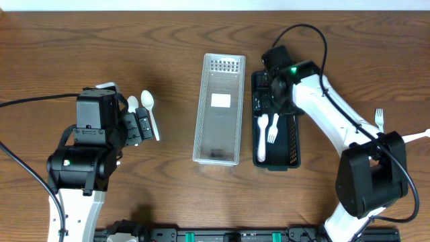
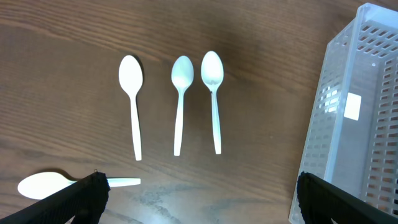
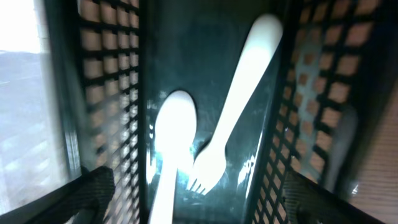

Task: Pack container
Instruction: 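Open the right gripper and move back to the right forks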

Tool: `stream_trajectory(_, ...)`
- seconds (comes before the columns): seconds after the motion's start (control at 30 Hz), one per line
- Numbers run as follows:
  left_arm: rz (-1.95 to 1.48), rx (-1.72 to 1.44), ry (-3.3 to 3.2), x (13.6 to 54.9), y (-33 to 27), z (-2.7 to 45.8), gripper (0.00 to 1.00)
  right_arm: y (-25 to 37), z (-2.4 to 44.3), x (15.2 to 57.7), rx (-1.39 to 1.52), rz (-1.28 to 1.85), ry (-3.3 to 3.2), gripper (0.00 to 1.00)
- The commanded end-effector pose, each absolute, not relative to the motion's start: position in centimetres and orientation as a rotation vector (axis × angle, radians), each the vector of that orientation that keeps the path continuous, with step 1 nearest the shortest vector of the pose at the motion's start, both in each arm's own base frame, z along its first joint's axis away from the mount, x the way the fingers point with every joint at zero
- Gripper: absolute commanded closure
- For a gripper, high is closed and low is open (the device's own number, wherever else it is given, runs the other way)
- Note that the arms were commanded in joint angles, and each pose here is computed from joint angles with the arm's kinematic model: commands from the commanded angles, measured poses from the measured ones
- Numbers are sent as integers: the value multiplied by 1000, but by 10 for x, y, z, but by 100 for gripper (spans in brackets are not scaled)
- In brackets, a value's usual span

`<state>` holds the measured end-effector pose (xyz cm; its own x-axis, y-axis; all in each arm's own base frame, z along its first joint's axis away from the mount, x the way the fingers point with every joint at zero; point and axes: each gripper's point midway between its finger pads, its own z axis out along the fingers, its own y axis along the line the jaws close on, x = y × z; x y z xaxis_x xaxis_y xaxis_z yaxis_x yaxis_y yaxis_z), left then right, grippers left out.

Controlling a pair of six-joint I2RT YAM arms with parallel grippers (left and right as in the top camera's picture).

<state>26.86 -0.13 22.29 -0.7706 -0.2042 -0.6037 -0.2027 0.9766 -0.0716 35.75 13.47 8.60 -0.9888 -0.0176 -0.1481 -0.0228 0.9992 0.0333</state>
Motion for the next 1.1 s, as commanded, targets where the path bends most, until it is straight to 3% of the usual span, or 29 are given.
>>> stream_trajectory(0.0,19,-276,2456,270,3,230,2,124,154,387,-2,70,2813,8)
stream_trajectory(0.17,19,-276,2456,270,3,230,2,55,242,399,219,24,2612,6)
stream_trajectory(0.33,20,-276,2460,269,3,229,2,-57,270,373,574,-120,2528,7)
stream_trajectory(0.47,20,-276,2462,269,3,229,2,-142,244,348,709,-253,2584,1)
stream_trajectory(0.6,20,-276,2462,269,3,229,2,-183,197,343,598,-258,2700,1)
stream_trajectory(0.77,20,-276,2462,269,3,229,2,-195,122,346,397,-108,2868,1)
stream_trajectory(1.07,21,-276,2465,268,3,229,2,-197,31,364,395,42,2982,1)
